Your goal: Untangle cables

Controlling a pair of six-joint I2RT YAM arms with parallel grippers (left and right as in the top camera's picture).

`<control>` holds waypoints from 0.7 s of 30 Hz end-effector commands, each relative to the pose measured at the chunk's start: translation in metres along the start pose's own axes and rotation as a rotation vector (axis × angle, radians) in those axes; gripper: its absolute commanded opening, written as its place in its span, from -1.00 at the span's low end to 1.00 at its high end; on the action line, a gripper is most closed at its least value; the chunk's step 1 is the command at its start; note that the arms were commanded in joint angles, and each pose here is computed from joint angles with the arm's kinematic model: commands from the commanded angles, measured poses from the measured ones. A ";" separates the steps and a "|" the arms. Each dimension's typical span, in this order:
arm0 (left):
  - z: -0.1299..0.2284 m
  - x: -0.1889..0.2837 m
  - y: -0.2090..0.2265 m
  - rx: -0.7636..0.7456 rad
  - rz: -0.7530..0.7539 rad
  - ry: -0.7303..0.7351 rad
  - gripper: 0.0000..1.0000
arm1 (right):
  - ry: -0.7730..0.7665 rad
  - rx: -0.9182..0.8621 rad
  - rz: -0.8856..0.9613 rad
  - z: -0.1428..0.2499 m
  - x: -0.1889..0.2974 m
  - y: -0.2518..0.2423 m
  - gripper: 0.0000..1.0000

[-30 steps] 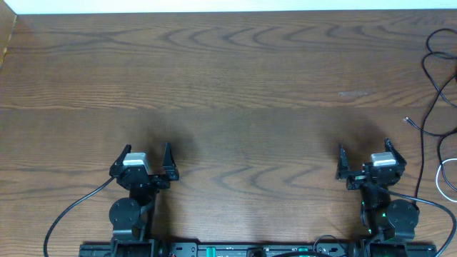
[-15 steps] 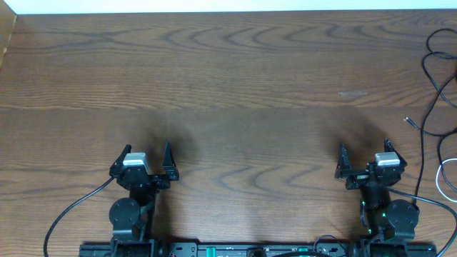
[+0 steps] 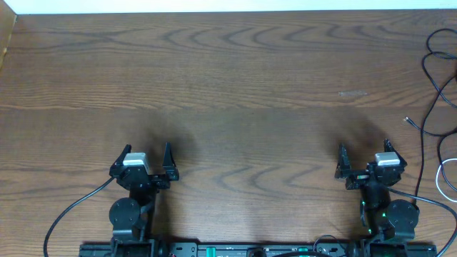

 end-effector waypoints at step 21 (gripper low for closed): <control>0.012 -0.002 0.002 0.009 -0.008 0.040 0.96 | -0.002 -0.015 -0.020 0.000 0.000 0.004 0.98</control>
Point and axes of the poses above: each gripper's point midway between its finger pads, its own x axis back along the fingers, its own y axis along the line the jaws close on, z = x × y, the point moved 10 cm from there along x, back along the fingers, and after that the axes turned 2 degrees about x, right-handed, at the moved point
